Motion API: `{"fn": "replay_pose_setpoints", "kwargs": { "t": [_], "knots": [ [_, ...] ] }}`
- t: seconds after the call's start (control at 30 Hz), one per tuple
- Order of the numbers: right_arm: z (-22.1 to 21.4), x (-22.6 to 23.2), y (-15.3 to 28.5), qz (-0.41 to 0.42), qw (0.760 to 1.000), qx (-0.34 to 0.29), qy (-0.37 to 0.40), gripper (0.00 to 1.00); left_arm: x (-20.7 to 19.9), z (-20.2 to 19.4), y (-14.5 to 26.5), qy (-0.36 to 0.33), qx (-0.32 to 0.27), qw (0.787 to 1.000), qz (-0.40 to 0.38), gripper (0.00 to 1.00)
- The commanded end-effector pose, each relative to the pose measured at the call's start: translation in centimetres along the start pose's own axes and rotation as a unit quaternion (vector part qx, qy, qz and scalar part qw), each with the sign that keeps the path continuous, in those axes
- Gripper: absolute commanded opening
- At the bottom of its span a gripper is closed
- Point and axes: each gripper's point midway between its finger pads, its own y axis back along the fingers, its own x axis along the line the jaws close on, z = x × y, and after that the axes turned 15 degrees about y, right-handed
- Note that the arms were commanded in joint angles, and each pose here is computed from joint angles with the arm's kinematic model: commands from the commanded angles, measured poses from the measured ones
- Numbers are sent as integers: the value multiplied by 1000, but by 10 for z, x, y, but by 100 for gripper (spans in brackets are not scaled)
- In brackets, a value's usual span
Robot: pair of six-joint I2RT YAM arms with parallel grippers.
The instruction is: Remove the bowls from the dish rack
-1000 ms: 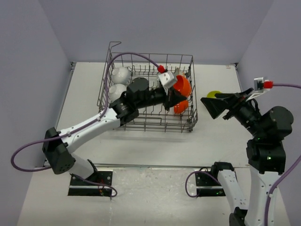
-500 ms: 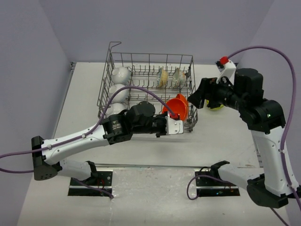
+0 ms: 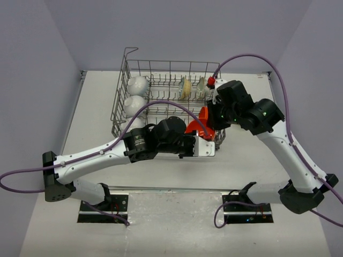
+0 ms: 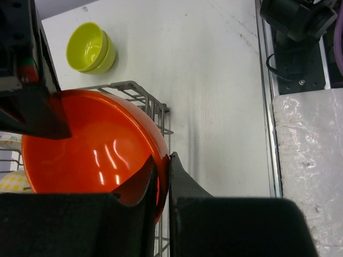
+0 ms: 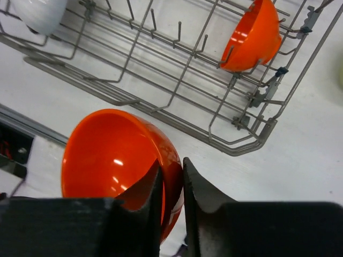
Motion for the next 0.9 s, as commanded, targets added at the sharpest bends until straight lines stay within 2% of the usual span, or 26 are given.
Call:
{"fn": "replay_pose_setpoints", "kwargs": {
  "t": [0.0,0.03,0.2,0.27,0.3,0.33,0.37,0.43,0.5,0.57,0.6,0.63,0.7,0.77,0.8,0.83,0.87],
  "knots": [
    [-1,-13,-4,-42,999,-3,-5,5,10,35,18,-22,-48,998,25,0],
    [0,-13,-4,-42,999,-7,-7,1,12,37,19,-22,-51,998,32,0],
    [8,-7,-7,-28,999,-42,-16,0,26,40,23,-19,-68,995,76,0],
    [14,-11,-7,-38,997,-56,-25,0,36,41,28,-7,-75,991,107,19],
    [14,-17,-6,-54,996,-60,-28,0,38,39,27,-4,-74,991,116,36],
    [16,-23,-6,-64,995,-66,-37,0,43,42,29,7,-84,988,129,79],
    [20,-28,-5,-72,993,-78,-49,0,51,40,32,14,-85,984,156,100],
    [19,-46,1,-89,988,-94,-79,0,61,47,37,35,-106,976,187,100],
    [17,-62,3,-104,982,-118,-107,0,79,54,53,67,-131,958,245,100],
    [18,-96,25,-151,959,-174,-164,0,94,61,73,115,-159,934,298,100],
    [5,-108,20,-167,953,-173,-183,0,100,65,80,135,-174,923,316,100],
    [-4,-135,28,-213,934,-187,-217,0,102,67,86,166,-188,911,326,100],
    [-26,-164,32,-267,898,-217,-273,0,120,65,107,218,-203,873,387,100],
    [-42,-187,41,-323,853,-251,-324,0,141,59,117,292,-221,828,425,100],
    [-73,-199,22,-350,841,-225,-347,0,148,47,118,316,-207,814,442,100],
    [-85,-205,19,-366,826,-226,-364,0,159,39,115,351,-210,791,456,100],
    [-111,-210,5,-382,806,-212,-400,0,161,35,116,361,-202,783,464,100]
  ]
}}
